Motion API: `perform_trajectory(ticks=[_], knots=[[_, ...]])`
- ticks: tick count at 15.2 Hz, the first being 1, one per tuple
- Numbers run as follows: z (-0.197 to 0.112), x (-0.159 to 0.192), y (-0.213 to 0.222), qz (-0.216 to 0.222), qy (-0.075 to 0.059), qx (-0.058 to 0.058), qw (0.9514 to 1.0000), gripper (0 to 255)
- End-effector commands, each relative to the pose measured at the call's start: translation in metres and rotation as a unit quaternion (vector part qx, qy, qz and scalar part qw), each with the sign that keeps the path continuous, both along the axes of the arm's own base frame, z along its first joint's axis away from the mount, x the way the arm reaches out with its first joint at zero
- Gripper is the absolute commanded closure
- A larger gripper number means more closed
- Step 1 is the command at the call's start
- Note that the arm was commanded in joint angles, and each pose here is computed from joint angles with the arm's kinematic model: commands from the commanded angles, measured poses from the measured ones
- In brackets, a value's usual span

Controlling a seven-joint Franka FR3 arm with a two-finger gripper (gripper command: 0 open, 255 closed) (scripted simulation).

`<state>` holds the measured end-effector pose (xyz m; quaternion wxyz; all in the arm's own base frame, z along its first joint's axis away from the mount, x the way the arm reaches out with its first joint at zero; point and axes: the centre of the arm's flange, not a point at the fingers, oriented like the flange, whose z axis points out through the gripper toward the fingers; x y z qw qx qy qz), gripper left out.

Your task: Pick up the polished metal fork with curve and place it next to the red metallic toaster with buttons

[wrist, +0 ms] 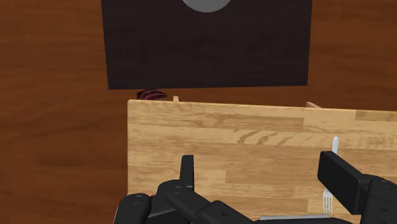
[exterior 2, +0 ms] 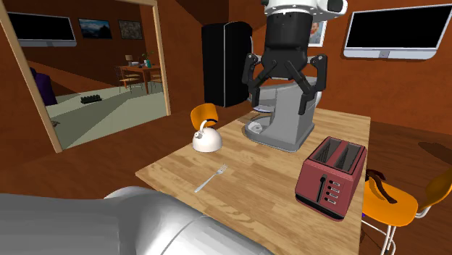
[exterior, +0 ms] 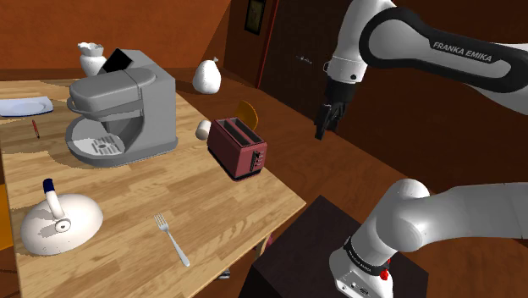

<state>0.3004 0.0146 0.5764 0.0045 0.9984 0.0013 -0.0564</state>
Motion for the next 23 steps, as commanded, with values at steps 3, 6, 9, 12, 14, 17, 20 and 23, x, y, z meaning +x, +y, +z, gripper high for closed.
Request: perform_trajectory(ticks=[3,6,9,12,14,17,20,23], knots=[[-0.018,0.012,0.015,-0.002,0.001,0.000,1.0000,0],[-0.046,0.030,0.037,-0.004,0.003,0.001,1.0000,0],[-0.073,0.048,0.060,-0.006,0.005,0.002,1.0000,0],[-0.100,0.066,0.082,-0.009,0.007,0.002,0.9999,0],[-0.119,0.078,0.097,-0.010,0.009,0.003,0.9999,0],[-0.146,0.096,0.119,-0.012,0.011,0.004,0.9999,0],[-0.174,0.115,0.142,-0.015,0.013,0.004,0.9998,0],[-0.202,0.133,0.164,-0.017,0.015,0.005,0.9997,0]])
